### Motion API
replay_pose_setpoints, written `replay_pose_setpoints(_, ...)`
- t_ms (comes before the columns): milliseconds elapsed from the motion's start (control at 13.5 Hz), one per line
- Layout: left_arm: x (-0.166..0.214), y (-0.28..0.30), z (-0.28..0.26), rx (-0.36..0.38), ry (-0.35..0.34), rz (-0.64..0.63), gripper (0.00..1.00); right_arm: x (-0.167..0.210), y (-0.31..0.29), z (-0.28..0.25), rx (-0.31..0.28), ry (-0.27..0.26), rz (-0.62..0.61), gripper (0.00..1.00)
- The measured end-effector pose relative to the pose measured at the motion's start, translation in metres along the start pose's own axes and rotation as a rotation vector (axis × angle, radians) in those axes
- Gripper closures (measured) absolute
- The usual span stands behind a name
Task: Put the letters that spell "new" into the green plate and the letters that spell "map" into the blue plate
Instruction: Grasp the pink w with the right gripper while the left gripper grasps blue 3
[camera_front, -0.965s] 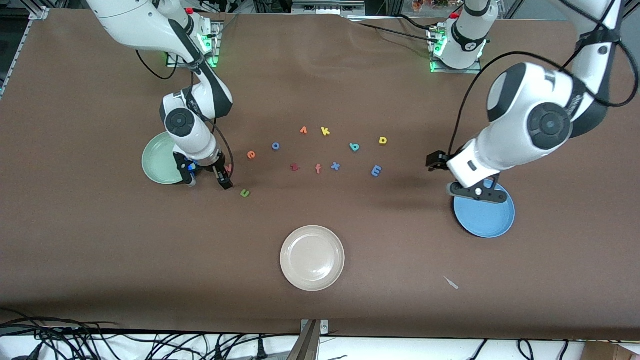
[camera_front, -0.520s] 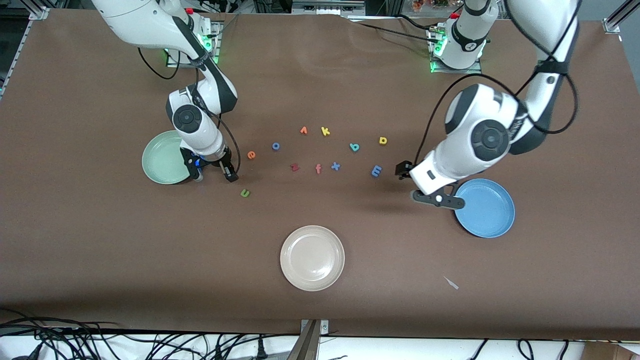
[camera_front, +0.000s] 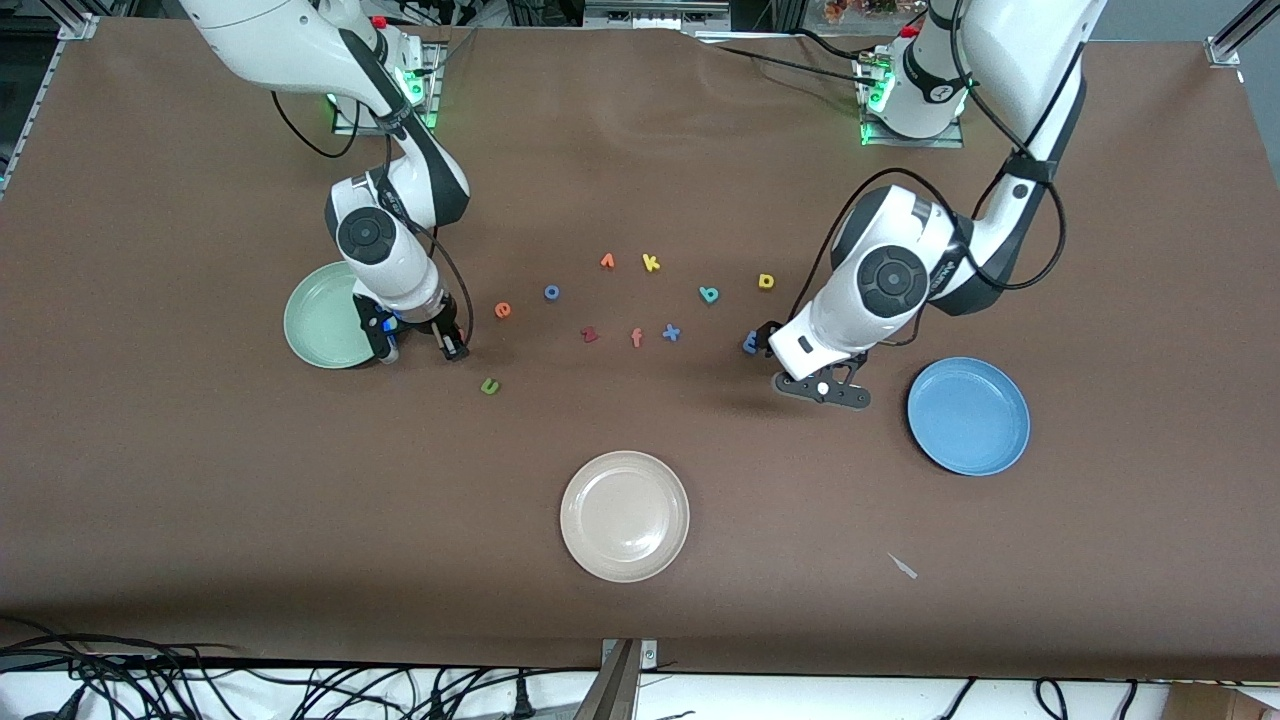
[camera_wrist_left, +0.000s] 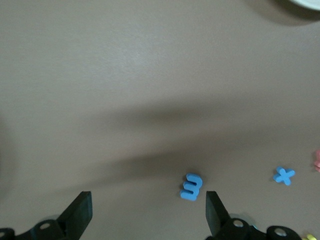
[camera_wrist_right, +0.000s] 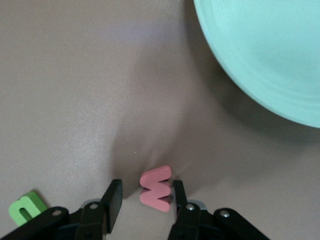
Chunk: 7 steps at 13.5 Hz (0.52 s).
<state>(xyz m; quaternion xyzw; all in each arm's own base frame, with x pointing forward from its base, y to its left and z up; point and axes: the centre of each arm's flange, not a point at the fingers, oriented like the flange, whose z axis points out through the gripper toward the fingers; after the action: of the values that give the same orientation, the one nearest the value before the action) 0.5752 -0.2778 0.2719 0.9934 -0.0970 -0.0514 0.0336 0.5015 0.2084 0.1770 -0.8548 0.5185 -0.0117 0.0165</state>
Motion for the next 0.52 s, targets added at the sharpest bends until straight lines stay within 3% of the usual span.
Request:
replay_pose_setpoints(74,-0.002,0.006,0.011,0.008,-0.002,0.017,0.0,0.0,0.0,0.0,-0.001,0.0,-0.006,0.52)
replay_pose_setpoints(223,-0.004,0.016,0.03,0.027,-0.001,0.052,0.0,0.0,0.001,0.0,0.0,0.001,-0.048,0.71)
replay_pose_setpoints(520,-0.007,0.031,0.051,0.056,0.001,0.108,0.0,0.007,-0.003,-0.016,0.012,0.01,-0.103,0.73)
